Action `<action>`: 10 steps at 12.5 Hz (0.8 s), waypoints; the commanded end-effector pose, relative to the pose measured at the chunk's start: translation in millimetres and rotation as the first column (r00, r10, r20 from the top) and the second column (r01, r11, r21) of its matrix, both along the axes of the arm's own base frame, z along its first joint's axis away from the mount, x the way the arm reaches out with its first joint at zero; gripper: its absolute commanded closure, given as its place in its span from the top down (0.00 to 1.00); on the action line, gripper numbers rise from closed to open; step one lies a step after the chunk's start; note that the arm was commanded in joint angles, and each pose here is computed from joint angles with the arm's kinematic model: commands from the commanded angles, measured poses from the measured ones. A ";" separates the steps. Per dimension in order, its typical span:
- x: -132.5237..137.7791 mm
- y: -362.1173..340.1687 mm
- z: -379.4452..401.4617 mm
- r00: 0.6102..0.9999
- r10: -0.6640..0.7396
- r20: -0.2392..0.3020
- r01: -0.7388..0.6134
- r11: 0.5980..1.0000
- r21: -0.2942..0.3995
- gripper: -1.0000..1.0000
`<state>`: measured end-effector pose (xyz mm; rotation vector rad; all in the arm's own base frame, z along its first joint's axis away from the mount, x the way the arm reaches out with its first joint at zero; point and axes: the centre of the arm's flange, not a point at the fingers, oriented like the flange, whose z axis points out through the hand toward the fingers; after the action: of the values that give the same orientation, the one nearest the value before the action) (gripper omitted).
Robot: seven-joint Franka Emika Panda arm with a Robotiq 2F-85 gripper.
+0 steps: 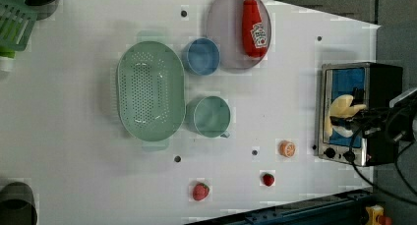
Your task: Pick Banana and place it in mug.
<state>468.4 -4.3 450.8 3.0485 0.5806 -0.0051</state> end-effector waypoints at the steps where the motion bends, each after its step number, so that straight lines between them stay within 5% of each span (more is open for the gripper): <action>1: 0.6 62.6 -33.3 0.996 -0.059 -0.068 0.059 0.998 0.007 0.32; 10: -20.5 207.7 -79.2 0.943 -0.318 -0.095 0.323 0.946 0.037 0.32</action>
<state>441.0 211.4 367.1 3.1521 0.3110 -0.1489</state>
